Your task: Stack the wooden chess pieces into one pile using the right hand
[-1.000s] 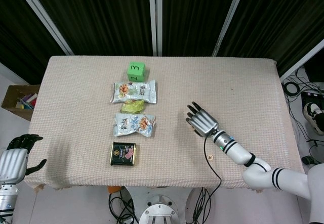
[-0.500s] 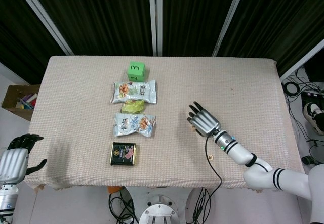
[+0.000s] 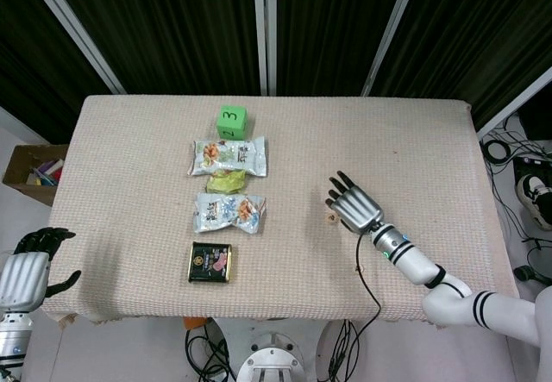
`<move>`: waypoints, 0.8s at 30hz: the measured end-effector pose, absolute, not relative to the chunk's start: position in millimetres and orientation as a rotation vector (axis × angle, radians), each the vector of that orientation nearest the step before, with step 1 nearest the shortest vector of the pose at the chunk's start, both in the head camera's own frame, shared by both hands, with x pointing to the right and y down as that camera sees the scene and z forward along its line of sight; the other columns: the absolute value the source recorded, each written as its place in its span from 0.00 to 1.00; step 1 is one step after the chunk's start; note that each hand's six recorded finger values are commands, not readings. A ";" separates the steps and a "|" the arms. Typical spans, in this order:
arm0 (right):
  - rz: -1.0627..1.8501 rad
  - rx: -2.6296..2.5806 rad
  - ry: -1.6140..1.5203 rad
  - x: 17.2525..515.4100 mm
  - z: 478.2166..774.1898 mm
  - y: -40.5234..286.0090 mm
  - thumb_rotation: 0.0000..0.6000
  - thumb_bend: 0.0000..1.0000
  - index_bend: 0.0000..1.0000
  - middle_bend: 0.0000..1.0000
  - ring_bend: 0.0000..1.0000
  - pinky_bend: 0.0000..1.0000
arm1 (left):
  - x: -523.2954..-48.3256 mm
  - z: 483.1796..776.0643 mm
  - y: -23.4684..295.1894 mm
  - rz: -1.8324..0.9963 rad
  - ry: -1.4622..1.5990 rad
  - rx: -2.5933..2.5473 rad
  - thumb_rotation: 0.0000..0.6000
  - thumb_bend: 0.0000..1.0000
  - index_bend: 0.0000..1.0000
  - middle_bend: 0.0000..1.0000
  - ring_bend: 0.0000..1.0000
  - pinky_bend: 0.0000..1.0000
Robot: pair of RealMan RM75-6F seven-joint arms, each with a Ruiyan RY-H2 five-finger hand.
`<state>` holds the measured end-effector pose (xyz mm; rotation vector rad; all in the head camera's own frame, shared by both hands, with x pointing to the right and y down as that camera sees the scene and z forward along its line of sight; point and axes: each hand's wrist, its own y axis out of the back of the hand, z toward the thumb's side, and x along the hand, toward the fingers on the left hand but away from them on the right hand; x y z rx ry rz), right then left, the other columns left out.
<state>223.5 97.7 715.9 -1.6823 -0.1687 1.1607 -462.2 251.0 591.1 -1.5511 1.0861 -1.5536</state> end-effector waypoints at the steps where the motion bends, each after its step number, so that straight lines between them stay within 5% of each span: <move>1: 1.165 -1.679 -0.181 226.3 713.6 96.8 1.00 0.29 0.39 0.29 0.05 0.06 | -462.2 591.0 251.2 -1.553 1.087 -1.551 1.00 0.17 0.27 0.22 0.15 0.19; 14: 1.292 -1.679 -0.385 307.9 672.3 138.3 1.00 0.20 0.37 0.30 0.05 0.07 | -458.6 590.1 249.8 -1.538 1.085 -1.560 1.00 0.17 0.27 0.22 0.15 0.19; 24: 1.384 -1.711 -0.357 343.5 686.0 174.6 1.00 0.22 0.38 0.29 0.05 0.07 | -449.3 588.4 248.0 -1.514 1.075 -1.566 1.00 0.17 0.27 0.22 0.15 0.19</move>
